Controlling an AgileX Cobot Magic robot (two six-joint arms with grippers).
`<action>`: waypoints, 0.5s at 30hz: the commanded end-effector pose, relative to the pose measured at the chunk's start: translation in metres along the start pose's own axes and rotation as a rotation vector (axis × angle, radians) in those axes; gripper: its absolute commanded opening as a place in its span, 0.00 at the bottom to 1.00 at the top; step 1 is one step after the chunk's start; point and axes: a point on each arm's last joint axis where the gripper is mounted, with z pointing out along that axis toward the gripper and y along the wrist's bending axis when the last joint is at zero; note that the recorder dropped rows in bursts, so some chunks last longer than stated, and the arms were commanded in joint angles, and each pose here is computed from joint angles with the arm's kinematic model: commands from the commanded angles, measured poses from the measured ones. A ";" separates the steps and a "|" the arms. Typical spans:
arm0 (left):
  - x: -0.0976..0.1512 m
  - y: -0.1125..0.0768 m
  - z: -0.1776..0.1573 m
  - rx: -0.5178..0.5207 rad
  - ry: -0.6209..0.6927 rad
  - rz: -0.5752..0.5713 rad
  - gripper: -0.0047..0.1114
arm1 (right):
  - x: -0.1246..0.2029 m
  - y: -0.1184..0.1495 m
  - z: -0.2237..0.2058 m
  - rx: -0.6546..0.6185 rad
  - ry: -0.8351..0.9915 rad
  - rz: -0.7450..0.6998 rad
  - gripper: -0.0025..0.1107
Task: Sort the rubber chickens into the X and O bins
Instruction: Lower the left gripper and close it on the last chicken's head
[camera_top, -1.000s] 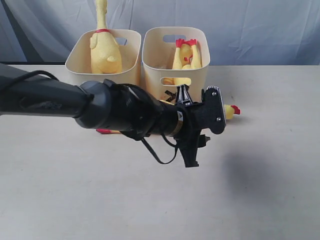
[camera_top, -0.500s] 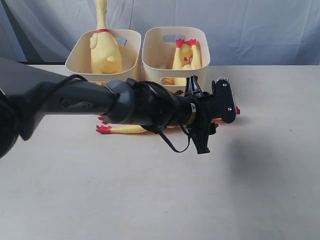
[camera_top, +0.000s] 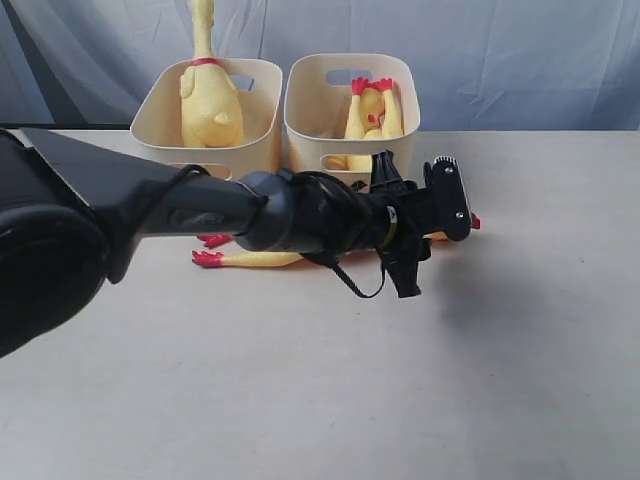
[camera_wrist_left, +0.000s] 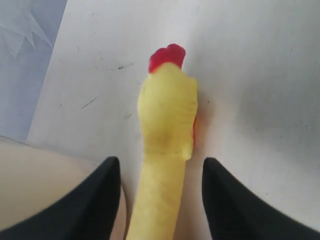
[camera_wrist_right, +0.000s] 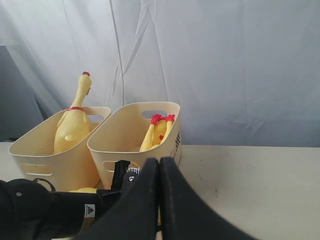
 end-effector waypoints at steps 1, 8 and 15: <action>0.008 0.002 0.009 -0.017 0.022 -0.016 0.46 | 0.000 0.000 -0.001 -0.006 -0.005 -0.007 0.01; 0.015 0.006 0.018 -0.018 0.024 -0.022 0.46 | 0.001 0.000 -0.001 -0.009 -0.002 -0.003 0.01; 0.025 0.000 0.026 0.001 0.043 -0.028 0.46 | 0.001 0.001 -0.001 -0.013 -0.002 -0.003 0.01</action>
